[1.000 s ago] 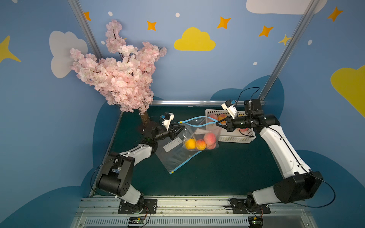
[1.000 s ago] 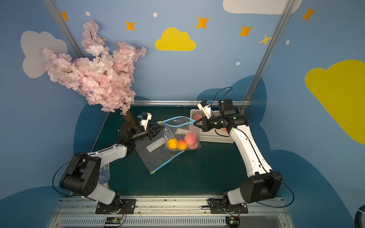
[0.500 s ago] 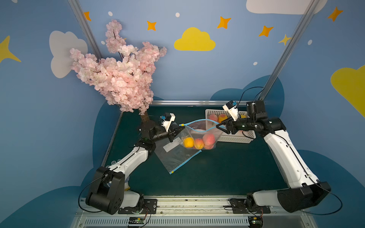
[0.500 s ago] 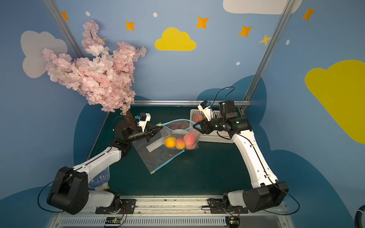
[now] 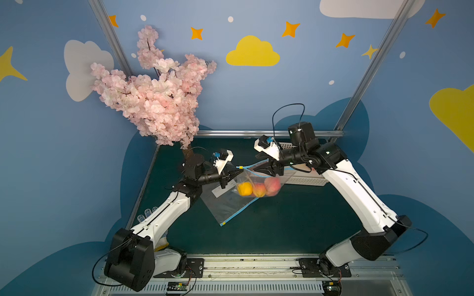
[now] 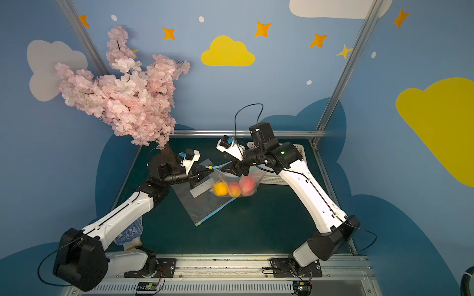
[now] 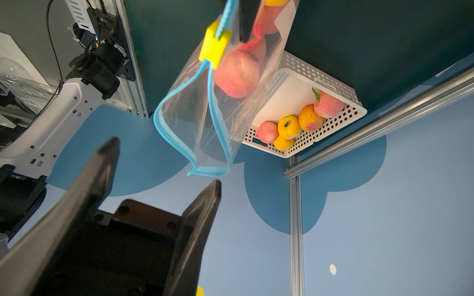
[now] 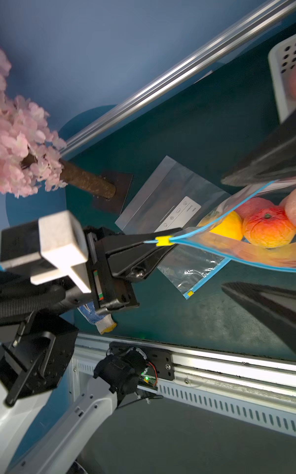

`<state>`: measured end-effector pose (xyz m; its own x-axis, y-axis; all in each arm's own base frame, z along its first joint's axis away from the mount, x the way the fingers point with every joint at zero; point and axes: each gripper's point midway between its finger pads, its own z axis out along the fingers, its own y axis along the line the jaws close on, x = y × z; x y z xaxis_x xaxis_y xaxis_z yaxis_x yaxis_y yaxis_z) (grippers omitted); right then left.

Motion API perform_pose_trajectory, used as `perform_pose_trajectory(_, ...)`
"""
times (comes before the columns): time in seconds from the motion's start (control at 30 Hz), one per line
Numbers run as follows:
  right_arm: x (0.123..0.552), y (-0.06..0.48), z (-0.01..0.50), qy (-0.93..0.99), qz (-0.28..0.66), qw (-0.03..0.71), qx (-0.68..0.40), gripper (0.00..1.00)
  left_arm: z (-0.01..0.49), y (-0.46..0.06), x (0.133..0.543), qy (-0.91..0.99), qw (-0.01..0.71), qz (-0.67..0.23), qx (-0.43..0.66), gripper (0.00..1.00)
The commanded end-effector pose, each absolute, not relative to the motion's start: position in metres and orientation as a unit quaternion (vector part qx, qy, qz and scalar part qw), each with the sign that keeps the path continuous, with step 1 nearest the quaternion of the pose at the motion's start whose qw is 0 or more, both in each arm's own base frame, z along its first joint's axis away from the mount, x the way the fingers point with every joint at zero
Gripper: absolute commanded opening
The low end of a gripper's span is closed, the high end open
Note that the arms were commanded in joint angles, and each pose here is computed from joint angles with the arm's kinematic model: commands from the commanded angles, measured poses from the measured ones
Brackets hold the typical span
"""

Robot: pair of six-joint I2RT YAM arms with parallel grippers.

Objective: Place the peach in a zip-top bag and seal the zipper
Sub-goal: Zip the zipper on the zipper food storage bag.

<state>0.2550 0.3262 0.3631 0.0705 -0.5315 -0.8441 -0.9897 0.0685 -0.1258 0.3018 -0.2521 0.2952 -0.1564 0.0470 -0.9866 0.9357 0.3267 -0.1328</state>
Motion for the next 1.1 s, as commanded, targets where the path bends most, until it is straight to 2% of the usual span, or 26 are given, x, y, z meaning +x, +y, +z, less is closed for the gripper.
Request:
perform_pose_trajectory(0.0, 0.245, 0.341, 0.360, 0.576, 0.284, 0.384, -0.663, 0.59, 0.307, -0.254, 0.294, 0.613, 0.521, -0.433, 0.406, 0.03)
perform_pose_trajectory(0.17, 0.254, 0.358, 0.350, 0.570, 0.277, 0.378, -0.675, 0.53, 0.307, -0.255, 0.292, 0.612, 0.520, -0.433, 0.408, 0.03)
perform_pose_trajectory(0.37, 0.246, 0.364, 0.336, 0.560, 0.288, 0.347, -0.695, 0.35, 0.308, -0.255, 0.292, 0.612, 0.521, -0.434, 0.408, 0.03)
perform_pose_trajectory(0.6, 0.247, 0.371, 0.332, 0.562, 0.294, 0.343, -0.693, 0.23, 0.309, -0.255, 0.291, 0.611, 0.521, -0.435, 0.408, 0.03)
perform_pose_trajectory(0.73, 0.251, 0.372, 0.329, 0.568, 0.286, 0.344, -0.691, 0.09, 0.308, -0.255, 0.290, 0.611, 0.521, -0.435, 0.407, 0.03)
perform_pose_trajectory(0.9, 0.257, 0.367, 0.323, 0.576, 0.263, 0.345, -0.692, 0.01, 0.308, -0.254, 0.288, 0.610, 0.524, -0.432, 0.408, 0.03)
perform_pose_trajectory(1.07, 0.256, 0.366, 0.326, 0.573, 0.264, 0.348, -0.693, 0.00, 0.304, -0.250, 0.286, 0.614, 0.529, -0.423, 0.404, 0.27)
